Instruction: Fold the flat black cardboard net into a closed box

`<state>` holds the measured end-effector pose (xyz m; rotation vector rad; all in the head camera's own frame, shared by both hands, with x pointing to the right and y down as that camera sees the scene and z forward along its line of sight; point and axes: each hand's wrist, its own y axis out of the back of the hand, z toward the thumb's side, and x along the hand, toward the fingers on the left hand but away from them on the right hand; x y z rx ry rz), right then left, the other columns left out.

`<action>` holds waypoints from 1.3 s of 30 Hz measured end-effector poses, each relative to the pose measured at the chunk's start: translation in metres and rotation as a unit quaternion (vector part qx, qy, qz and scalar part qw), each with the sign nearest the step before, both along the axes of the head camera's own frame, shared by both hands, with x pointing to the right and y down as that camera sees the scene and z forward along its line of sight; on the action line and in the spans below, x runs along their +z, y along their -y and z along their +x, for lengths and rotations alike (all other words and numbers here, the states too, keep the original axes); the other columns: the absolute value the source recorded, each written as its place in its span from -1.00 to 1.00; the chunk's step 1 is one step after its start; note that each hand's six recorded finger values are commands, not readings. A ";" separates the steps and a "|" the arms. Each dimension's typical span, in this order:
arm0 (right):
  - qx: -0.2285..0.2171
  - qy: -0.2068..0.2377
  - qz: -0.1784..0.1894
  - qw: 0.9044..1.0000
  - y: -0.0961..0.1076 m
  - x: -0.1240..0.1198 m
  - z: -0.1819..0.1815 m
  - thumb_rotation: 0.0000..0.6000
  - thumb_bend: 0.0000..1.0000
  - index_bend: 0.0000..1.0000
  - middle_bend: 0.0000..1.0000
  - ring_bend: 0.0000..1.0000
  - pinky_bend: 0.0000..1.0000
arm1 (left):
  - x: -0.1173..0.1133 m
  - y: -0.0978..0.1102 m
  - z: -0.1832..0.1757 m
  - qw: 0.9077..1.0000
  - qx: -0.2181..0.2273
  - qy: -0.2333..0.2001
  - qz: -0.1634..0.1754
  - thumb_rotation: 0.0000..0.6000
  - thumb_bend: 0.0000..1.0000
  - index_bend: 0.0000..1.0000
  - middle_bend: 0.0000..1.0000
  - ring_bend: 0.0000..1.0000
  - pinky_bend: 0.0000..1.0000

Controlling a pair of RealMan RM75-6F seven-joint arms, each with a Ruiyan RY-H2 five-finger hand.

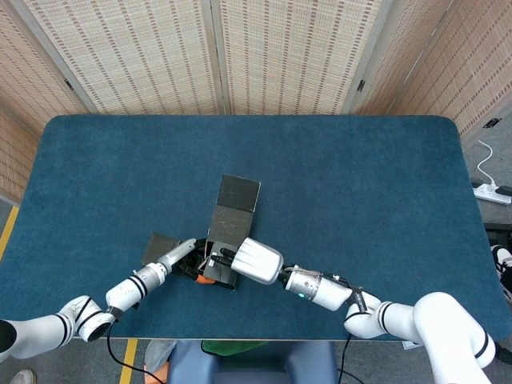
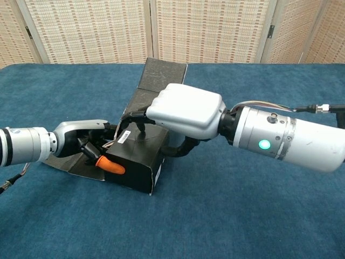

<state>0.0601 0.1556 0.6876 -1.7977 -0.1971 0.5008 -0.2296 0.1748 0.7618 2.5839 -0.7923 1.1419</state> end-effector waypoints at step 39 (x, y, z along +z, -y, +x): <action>-0.018 -0.021 0.048 0.998 -0.006 -0.002 0.003 1.00 -1.00 -0.29 -0.23 0.64 1.00 | -0.006 -0.006 0.003 0.999 0.034 0.000 0.002 1.00 -0.59 -0.74 -0.54 0.22 0.72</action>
